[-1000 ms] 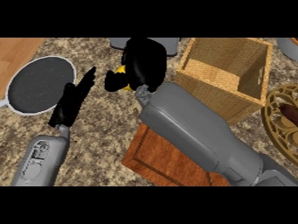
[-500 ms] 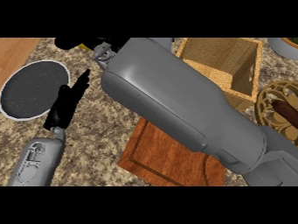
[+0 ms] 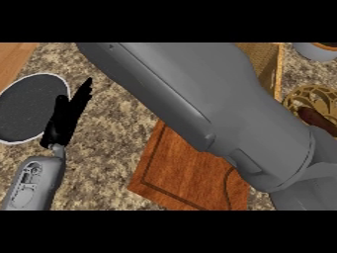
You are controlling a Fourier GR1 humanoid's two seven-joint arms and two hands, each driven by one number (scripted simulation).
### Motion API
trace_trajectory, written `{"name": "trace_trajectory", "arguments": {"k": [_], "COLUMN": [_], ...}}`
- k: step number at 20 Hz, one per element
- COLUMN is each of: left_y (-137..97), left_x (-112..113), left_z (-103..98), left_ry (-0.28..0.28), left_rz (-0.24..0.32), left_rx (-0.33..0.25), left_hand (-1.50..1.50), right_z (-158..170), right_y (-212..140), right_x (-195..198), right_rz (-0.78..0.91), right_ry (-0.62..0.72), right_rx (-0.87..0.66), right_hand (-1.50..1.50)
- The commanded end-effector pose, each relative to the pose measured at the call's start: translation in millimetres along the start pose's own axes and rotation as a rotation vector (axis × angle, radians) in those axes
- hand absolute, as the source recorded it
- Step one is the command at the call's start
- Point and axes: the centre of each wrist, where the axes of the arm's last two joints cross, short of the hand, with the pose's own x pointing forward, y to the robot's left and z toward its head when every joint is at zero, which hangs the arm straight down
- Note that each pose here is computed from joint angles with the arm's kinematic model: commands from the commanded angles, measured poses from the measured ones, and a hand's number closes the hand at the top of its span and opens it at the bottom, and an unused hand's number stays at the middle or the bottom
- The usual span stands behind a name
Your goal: Pick the lemon from the cutting board and place it in the basket
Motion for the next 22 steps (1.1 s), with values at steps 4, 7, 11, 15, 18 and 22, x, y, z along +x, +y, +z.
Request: {"name": "trace_trajectory", "arguments": {"k": [4, 7, 11, 15, 18, 22], "left_y": [-2.2, 15.4, -3.0, 24.5, 36.7, 24.5], "left_x": [-0.2, 1.7, -16.6, -20.3, -23.5, -13.1], "left_z": [0.9, 4.7, 10.8, 21.0, 12.2, 19.7], "left_ry": [0.005, 0.017, 0.028, 0.026, 0.057, 0.045], "left_rz": [0.020, 0.016, 0.015, 0.028, 0.035, 0.018], "left_rx": [0.030, 0.024, 0.064, 0.058, 0.103, 0.082], "left_hand": [0.00, 0.00, 0.00, 0.00, 0.00, 0.00], "right_z": [-23.5, -39.6, -49.0, -69.0, -71.0, -84.2], "right_y": [8.2, 1.7, 14.5, -1.9, 8.5, 8.3], "right_x": [-4.9, -14.3, -34.5, -50.1, -69.9, -103.1], "right_rz": [0.342, 0.414, 0.444, 0.446, 0.446, 0.397], "right_ry": [0.214, 0.260, 0.303, 0.316, 0.264, 0.215], "right_rx": [-0.020, 0.011, 0.018, 0.023, 0.067, 0.103], "right_hand": [1.50, 1.50, 1.50, 1.50, 1.50, 1.50]}}
